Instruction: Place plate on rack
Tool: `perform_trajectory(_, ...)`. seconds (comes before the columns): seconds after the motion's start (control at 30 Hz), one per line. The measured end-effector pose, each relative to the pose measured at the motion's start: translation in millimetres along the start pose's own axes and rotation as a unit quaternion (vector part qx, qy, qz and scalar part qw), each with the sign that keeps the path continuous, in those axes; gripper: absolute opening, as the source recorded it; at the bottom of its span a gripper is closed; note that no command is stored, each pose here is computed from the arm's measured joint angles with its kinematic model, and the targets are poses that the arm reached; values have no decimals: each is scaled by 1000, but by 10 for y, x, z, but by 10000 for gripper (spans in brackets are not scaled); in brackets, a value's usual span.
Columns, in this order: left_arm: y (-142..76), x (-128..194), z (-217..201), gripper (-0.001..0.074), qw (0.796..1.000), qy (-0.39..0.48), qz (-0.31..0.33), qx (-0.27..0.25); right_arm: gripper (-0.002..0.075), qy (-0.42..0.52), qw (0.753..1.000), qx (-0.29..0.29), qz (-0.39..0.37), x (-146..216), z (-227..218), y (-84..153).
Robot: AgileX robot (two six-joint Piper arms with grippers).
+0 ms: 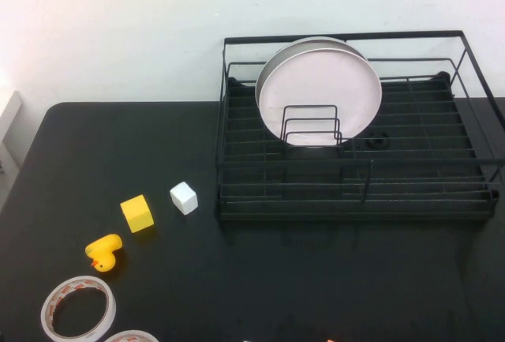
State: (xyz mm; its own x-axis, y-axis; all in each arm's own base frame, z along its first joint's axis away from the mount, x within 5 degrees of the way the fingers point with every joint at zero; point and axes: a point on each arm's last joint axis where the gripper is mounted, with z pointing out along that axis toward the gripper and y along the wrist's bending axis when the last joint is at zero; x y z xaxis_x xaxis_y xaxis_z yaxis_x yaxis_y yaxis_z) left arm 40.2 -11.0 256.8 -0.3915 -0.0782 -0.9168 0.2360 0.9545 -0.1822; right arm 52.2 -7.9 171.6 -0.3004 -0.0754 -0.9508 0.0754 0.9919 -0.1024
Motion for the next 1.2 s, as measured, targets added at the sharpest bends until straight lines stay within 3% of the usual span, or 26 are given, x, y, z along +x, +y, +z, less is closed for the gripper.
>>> perform_trajectory(1.2,3,18,18,-1,1000,-1,0,0,-2,15,1000,3,1,10,-9,-7)
